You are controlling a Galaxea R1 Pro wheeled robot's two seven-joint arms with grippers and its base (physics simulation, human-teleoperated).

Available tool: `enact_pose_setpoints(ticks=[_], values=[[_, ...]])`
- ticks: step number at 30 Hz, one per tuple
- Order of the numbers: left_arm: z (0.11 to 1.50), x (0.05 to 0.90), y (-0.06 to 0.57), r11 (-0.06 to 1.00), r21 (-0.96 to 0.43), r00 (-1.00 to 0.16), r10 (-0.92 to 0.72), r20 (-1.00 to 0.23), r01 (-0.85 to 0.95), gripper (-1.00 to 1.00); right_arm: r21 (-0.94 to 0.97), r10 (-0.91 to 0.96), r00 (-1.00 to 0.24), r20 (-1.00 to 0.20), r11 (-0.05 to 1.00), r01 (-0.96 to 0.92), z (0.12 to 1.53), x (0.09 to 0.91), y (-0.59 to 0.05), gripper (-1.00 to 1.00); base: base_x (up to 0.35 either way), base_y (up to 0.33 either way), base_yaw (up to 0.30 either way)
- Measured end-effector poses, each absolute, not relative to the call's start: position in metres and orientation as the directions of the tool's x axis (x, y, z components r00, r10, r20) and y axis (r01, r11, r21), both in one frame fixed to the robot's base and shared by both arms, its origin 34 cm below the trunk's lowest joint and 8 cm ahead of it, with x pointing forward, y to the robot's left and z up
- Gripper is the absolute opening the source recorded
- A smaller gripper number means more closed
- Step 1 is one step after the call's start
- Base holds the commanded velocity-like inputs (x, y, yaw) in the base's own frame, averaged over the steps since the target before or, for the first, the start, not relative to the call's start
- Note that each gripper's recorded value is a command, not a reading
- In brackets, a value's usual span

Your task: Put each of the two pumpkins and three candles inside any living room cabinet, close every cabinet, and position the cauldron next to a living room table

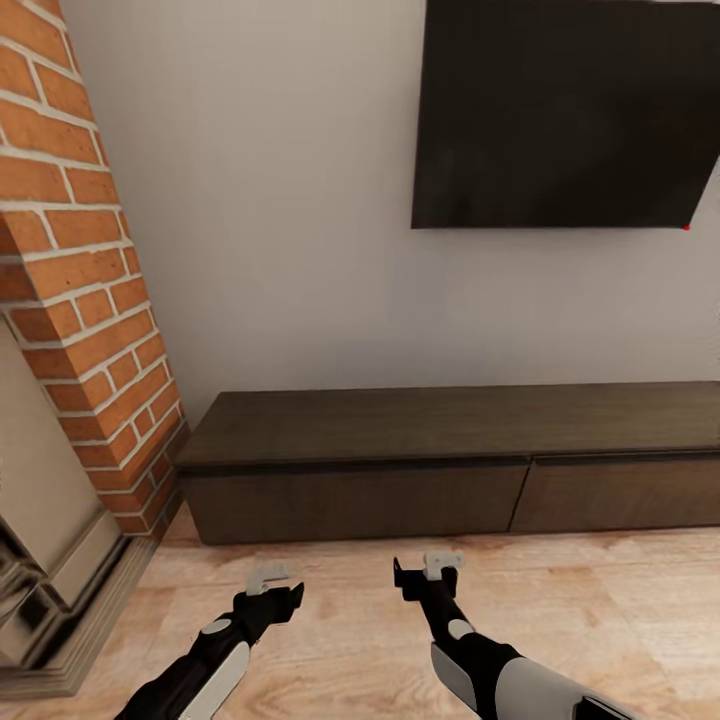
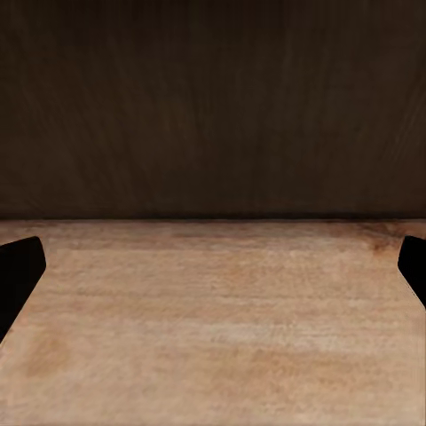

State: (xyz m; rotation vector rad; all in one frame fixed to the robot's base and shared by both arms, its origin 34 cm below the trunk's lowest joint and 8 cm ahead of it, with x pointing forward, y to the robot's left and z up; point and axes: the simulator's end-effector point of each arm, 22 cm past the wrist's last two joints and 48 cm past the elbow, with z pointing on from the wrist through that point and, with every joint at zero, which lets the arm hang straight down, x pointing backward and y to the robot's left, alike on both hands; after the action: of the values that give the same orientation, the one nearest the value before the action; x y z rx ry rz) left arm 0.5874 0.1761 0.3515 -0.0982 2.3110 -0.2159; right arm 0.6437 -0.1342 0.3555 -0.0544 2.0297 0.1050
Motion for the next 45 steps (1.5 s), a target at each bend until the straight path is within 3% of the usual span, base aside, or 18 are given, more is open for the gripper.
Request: enact_pose_setpoints(ticks=[16,27,45], values=[[0.379,0.593,0.183,0.979,-0.202,-0.667,-0.166,-0.726,-0.024,1.0,0.065,0.012,-0.403,-0.915,0.991,-0.12,0.393,0.65,-0.122,1.0,0.0,0.0,0.0],[0.395,0.589,0.177,0.969,-0.247,-0.683,-0.197,-0.703,-0.026,1.0,0.056,-0.022,-0.536,-0.844,0.99,-0.129,0.381,0.635,-0.117,1.0,-0.093,0.0,0.0],[0.432,0.593,0.171,0.964,-0.266,-0.647,-0.209,-0.734,-0.009,1.0,0.047,-0.025,-0.486,-0.874,0.99,-0.135,0.422,0.642,-0.118,1.0,-0.055,0.0,0.0]])
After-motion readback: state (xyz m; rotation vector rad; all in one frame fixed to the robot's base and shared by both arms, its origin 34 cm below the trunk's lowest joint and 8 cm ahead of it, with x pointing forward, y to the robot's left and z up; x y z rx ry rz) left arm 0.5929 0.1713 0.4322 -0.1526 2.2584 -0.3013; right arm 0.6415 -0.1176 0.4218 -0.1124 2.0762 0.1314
